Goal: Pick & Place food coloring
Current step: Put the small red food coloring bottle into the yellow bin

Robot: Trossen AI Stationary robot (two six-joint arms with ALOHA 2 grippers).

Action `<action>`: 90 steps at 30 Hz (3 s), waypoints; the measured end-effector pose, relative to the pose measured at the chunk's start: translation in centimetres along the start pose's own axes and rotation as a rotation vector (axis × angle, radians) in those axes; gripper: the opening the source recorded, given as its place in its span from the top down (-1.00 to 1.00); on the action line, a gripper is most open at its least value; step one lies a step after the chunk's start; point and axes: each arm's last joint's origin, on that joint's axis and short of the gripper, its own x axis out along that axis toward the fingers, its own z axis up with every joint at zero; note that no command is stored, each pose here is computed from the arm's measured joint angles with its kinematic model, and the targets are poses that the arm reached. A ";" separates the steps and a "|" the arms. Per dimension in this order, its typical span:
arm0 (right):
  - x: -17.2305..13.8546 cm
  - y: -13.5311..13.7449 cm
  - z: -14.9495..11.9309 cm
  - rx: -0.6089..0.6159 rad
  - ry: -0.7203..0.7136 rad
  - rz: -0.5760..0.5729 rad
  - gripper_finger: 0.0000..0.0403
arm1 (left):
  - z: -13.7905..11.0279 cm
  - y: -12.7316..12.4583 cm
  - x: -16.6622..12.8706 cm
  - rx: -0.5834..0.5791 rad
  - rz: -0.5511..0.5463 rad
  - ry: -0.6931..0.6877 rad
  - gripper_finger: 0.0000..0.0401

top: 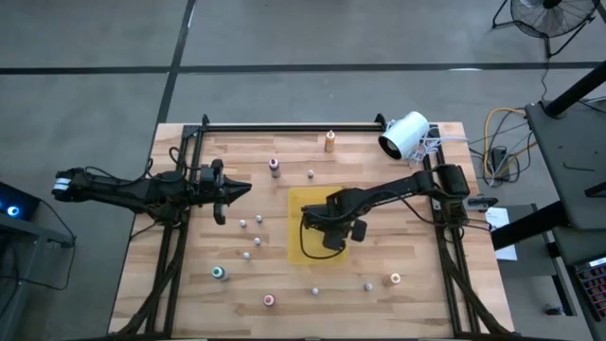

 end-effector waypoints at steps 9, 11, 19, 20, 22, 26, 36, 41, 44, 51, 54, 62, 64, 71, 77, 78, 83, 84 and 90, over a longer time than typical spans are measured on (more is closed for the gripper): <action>-1.5 -0.1 0.0 0.000 -0.009 -0.039 0.41 | 0.0 0.0 0.0 0.000 0.000 0.000 1.00; -2.2 0.0 -0.1 0.000 0.004 -0.068 0.40 | 0.0 0.0 0.0 0.000 0.000 0.000 1.00; -6.0 0.9 0.3 0.153 -0.036 -0.171 0.41 | 0.0 0.0 0.0 0.000 0.000 0.000 1.00; -6.4 1.0 0.4 0.177 -0.046 -0.180 0.41 | 0.0 0.0 0.0 0.000 0.000 0.000 1.00; -7.3 1.3 0.7 0.228 -0.070 -0.203 0.43 | 0.0 0.0 0.0 0.000 0.000 0.000 1.00; -9.1 2.0 1.4 0.376 -0.135 -0.247 0.46 | 0.0 0.0 0.0 0.000 0.000 0.000 1.00; -10.9 4.1 4.7 0.617 -0.278 -0.259 0.52 | 0.0 0.0 0.0 0.000 0.000 0.000 1.00; -11.0 5.8 7.0 0.545 -0.299 -0.237 0.50 | 0.0 0.0 0.0 0.000 0.000 0.000 1.00; -11.1 7.0 8.5 0.531 -0.315 -0.217 0.49 | 0.0 0.0 0.0 0.000 0.000 0.000 1.00; -10.3 8.7 10.7 0.632 -0.328 -0.155 0.53 | 0.0 0.0 0.0 0.000 0.000 0.000 1.00; -10.0 9.0 11.2 0.751 -0.334 -0.126 0.52 | 0.0 0.0 0.0 0.000 0.000 0.000 1.00; -9.1 9.9 10.9 1.044 -0.232 -0.042 0.45 | 0.0 0.0 0.0 0.000 0.000 0.000 1.00; -8.9 10.4 10.7 1.090 -0.188 -0.026 0.44 | 0.0 0.0 0.0 0.000 0.000 0.000 1.00; -8.1 12.0 11.1 1.104 -0.115 0.001 0.38 | 0.0 0.0 0.0 0.000 0.000 0.000 1.00; -7.3 13.5 11.7 1.088 -0.090 0.017 0.33 | 0.0 0.0 0.0 0.000 0.000 0.000 1.00; -7.0 13.7 11.6 1.093 -0.080 0.020 0.32 | 0.0 0.0 0.0 0.000 0.000 0.000 1.00; -5.7 14.5 11.5 1.095 -0.059 0.026 0.26 | 0.0 0.0 0.0 0.000 0.000 0.000 1.00; -5.5 14.5 11.6 1.094 -0.071 0.027 0.24 | 0.0 0.0 0.0 0.000 0.000 0.000 1.00; -4.1 15.1 12.0 1.073 -0.129 0.085 0.16 | 0.0 0.0 0.0 0.000 0.000 0.000 1.00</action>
